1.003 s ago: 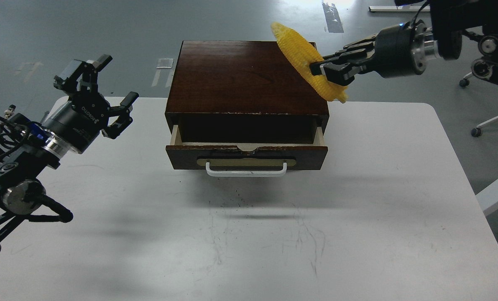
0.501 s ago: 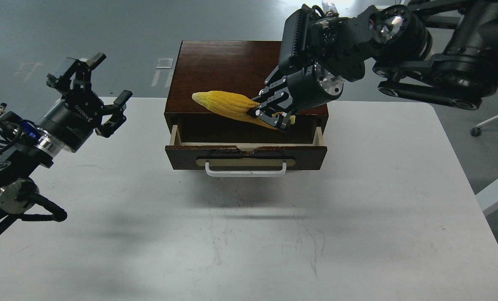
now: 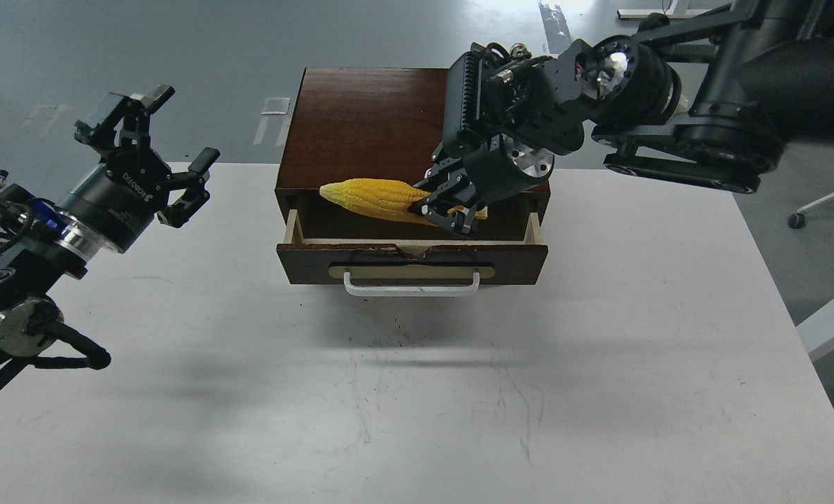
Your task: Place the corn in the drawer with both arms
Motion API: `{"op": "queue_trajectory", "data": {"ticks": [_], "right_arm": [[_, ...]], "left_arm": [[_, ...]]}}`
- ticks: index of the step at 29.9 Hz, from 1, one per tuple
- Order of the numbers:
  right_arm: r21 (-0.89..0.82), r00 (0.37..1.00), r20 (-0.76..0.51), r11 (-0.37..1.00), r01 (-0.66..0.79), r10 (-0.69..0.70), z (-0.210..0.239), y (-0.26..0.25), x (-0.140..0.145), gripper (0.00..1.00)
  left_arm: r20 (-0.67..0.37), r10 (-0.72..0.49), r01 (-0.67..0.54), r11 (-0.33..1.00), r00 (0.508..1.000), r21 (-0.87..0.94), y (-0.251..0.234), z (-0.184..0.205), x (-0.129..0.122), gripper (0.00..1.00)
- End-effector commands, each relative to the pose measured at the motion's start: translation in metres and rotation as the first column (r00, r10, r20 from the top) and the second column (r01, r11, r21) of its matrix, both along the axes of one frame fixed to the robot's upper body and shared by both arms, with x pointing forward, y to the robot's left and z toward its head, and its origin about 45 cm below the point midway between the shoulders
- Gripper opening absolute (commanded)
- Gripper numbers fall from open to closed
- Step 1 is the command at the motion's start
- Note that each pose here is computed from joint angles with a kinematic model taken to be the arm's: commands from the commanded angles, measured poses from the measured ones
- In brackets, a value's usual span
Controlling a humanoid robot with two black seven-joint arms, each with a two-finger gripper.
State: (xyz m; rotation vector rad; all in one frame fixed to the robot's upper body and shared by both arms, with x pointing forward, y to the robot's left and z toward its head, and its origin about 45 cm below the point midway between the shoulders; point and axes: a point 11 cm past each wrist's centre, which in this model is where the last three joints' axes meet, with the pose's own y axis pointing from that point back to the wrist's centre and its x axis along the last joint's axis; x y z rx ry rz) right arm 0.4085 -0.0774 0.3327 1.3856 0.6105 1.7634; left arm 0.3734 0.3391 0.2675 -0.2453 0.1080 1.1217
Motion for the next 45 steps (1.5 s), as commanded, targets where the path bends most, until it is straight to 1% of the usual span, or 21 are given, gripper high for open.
{"op": "queue_trajectory", "data": {"ticks": [1,8,12,15,16,19,28,29,31,32,33,34,36,37,38,39,42,43,45], "right_arm": [[-0.002,1.000,-0.005,1.000,-0.002,0.002,-0.002,0.001,-0.001,0.34],[0.000,1.000,-0.006,1.000,-0.003,0.003,-0.002,0.001,-0.001,0.37],[0.001,1.000,-0.008,1.000,-0.003,0.003,-0.003,0.001,-0.002,0.43],[0.002,1.000,-0.010,1.000,-0.002,0.002,-0.003,0.001,-0.002,0.53],[0.002,1.000,-0.009,1.000,-0.002,0.002,-0.003,0.001,-0.002,0.57],[0.004,1.000,-0.012,1.000,-0.004,0.004,-0.003,0.002,-0.003,0.65],[0.012,1.000,-0.017,1.000,-0.010,0.011,0.000,0.004,-0.006,0.70],[0.018,1.000,-0.016,1.000,-0.013,0.014,0.003,0.005,-0.007,0.72],[0.051,1.000,-0.016,0.999,0.010,-0.010,0.012,0.004,-0.004,0.73],[0.098,0.999,-0.029,0.994,0.046,-0.043,0.021,0.003,-0.002,0.77],[0.154,0.995,-0.062,0.984,0.090,-0.082,0.030,0.001,-0.001,0.83],[0.154,0.995,-0.062,0.984,0.091,-0.082,0.030,0.001,-0.001,0.83],[0.279,0.975,-0.160,0.941,0.193,-0.153,0.046,-0.002,-0.004,0.86],[0.315,0.968,-0.185,0.922,0.224,-0.171,0.052,-0.004,-0.003,0.88],[0.381,0.948,-0.240,0.879,0.288,-0.208,0.063,-0.009,-0.001,0.92],[0.437,0.927,-0.287,0.828,0.352,-0.242,0.074,-0.017,0.003,0.93],[0.504,0.889,-0.356,0.742,0.443,-0.290,0.086,-0.035,0.011,0.94],[0.541,0.862,-0.398,0.678,0.498,-0.315,0.092,-0.049,0.016,0.95],[0.580,0.792,-0.499,0.543,0.607,-0.352,0.089,-0.081,0.024,0.95]], "left_arm": [[0.002,-0.009,0.009,1.000,1.000,-0.004,-0.001,0.001,0.000,0.99],[0.002,-0.012,0.012,1.000,1.000,-0.005,-0.001,0.001,-0.001,0.99],[0.002,-0.014,0.014,1.000,1.000,-0.005,-0.001,0.001,-0.001,0.99],[0.002,-0.014,0.014,1.000,1.000,-0.005,-0.001,0.001,-0.001,0.99],[0.002,-0.015,0.015,1.000,1.000,-0.005,-0.001,0.001,-0.001,0.99],[0.002,-0.015,0.015,1.000,1.000,-0.005,-0.001,0.001,-0.001,0.99],[0.004,-0.016,0.016,1.000,1.000,-0.007,-0.001,0.002,-0.001,0.99],[0.004,-0.015,0.015,1.000,1.000,-0.006,0.000,0.002,-0.001,0.99],[0.004,-0.016,0.016,1.000,1.000,-0.007,-0.001,0.002,-0.001,0.99],[0.004,-0.017,0.017,1.000,1.000,-0.008,-0.001,0.002,-0.001,0.99],[0.004,-0.016,0.016,1.000,1.000,-0.007,-0.001,0.002,-0.001,0.99],[0.004,-0.016,0.016,1.000,1.000,-0.007,-0.001,0.002,-0.001,0.99],[0.004,-0.016,0.016,1.000,1.000,-0.007,-0.001,0.002,-0.001,0.99],[0.004,-0.017,0.017,1.000,1.000,-0.008,-0.001,0.002,-0.001,0.99],[0.004,-0.017,0.017,1.000,1.000,-0.008,-0.001,0.002,-0.001,0.99],[0.004,-0.017,0.017,1.000,1.000,-0.008,-0.001,0.002,-0.001,0.99],[0.004,-0.017,0.017,1.000,1.000,-0.008,-0.001,0.002,-0.001,0.99],[0.003,-0.018,0.018,1.000,1.000,-0.009,-0.002,0.001,-0.001,0.99],[0.003,-0.019,0.019,1.000,1.000,-0.010,-0.002,0.001,-0.001,0.99]]}}
